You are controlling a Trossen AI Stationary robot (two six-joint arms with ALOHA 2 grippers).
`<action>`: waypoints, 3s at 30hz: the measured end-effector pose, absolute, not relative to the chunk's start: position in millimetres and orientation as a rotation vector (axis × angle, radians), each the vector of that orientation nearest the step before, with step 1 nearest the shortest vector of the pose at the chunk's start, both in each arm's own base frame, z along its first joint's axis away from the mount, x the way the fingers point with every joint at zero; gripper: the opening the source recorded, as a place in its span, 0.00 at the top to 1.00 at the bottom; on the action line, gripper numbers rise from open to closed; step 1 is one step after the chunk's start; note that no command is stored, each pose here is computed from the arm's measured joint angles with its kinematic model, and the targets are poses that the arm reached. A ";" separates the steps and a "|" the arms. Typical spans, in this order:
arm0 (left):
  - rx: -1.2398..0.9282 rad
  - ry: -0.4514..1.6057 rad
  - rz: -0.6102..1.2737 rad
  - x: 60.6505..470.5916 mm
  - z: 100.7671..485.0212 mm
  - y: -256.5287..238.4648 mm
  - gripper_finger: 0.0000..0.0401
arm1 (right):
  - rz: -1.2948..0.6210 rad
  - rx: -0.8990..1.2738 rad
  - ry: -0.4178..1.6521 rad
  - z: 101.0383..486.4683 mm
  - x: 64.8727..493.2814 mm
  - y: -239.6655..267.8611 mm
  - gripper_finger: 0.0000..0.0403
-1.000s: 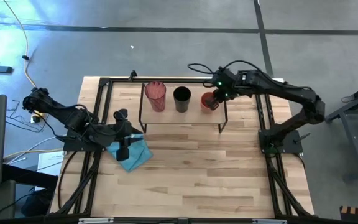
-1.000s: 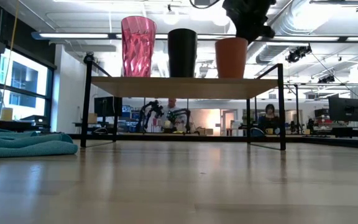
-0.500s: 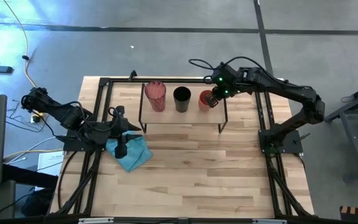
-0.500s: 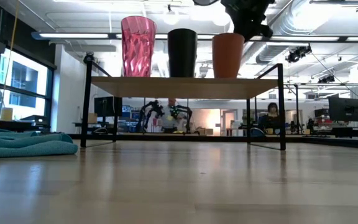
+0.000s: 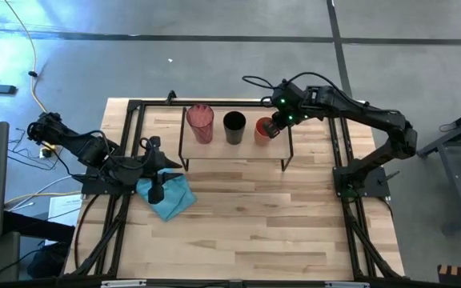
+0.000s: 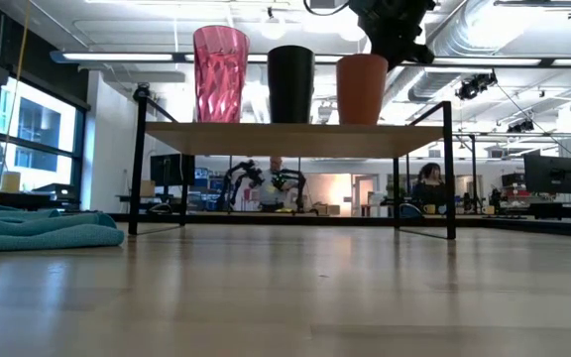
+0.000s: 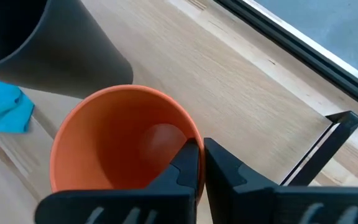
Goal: Stack small to large cups/mugs on shelf
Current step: Put the orange cup on the shelf, then return to Home Position
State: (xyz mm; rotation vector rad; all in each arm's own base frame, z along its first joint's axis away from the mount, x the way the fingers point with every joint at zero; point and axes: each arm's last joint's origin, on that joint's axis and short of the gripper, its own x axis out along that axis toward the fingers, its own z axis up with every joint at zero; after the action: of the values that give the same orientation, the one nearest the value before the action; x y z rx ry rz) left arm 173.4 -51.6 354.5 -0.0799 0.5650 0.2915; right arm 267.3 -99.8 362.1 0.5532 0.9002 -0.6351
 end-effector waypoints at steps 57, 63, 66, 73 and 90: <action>-0.096 0.562 0.296 173.5 354.6 -51.6 0.76 | -0.656 0.549 0.992 357.4 277.4 -117.3 1.00; -0.096 0.563 0.296 173.4 354.6 -51.6 0.76 | -0.654 0.551 0.991 356.7 278.8 -117.8 1.00; -0.095 0.564 0.297 173.4 354.4 -51.6 0.76 | -0.648 0.552 0.992 356.7 278.8 -117.7 0.99; -0.094 0.566 0.297 173.3 354.3 -51.5 0.76 | -0.639 0.562 1.014 353.7 279.1 -117.2 0.87; -0.091 0.570 0.297 173.0 354.1 -51.4 0.76 | -0.635 0.553 0.998 354.9 280.0 -117.7 0.82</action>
State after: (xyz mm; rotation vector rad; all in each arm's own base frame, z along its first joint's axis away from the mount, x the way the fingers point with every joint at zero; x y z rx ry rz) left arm 173.0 -51.4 354.1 -0.0911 0.5697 0.2972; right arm 280.0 -117.7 354.9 0.5530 0.9975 -0.6355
